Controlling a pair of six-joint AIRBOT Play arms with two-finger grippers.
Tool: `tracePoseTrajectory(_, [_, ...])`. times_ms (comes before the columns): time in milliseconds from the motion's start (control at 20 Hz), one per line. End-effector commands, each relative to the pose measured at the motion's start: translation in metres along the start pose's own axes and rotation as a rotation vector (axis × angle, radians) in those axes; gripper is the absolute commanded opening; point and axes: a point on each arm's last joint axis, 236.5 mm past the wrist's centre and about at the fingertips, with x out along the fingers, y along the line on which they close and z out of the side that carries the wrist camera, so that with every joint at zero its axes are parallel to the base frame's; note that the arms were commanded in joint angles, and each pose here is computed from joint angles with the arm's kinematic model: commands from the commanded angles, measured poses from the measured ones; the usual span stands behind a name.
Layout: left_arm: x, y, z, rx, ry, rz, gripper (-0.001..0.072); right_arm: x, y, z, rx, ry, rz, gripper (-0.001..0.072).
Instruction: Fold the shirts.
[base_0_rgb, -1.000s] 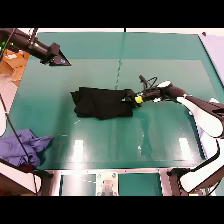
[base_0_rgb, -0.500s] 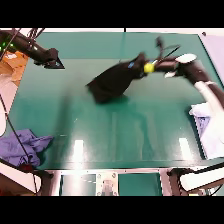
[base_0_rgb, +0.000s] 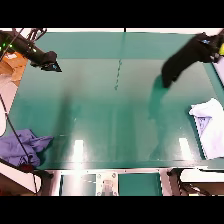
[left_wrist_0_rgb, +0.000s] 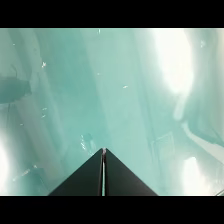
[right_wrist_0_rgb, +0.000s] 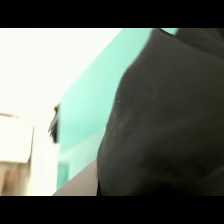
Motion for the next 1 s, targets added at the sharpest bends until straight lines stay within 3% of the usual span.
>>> tracePoseTrajectory(0, [-0.001,-0.003,0.000,0.000,0.000,-0.013,0.0022,-0.064,-0.055,0.050,0.046,-0.146,-0.120,0.0015])
tracePoseTrajectory(200, [-0.001,-0.003,0.000,-0.012,0.001,-0.013,0.0022,-0.113,-0.106,0.060,0.092,-0.179,-0.254,0.0015])
tracePoseTrajectory(450, [-0.001,-0.007,-0.003,-0.027,0.012,-0.030,0.0022,-0.147,-0.108,0.051,0.101,-0.171,-0.312,0.0015])
tracePoseTrajectory(950, [-0.001,-0.015,-0.007,-0.020,0.028,-0.063,0.0022,-0.266,-0.170,-0.035,0.410,-0.169,-0.803,0.0015])
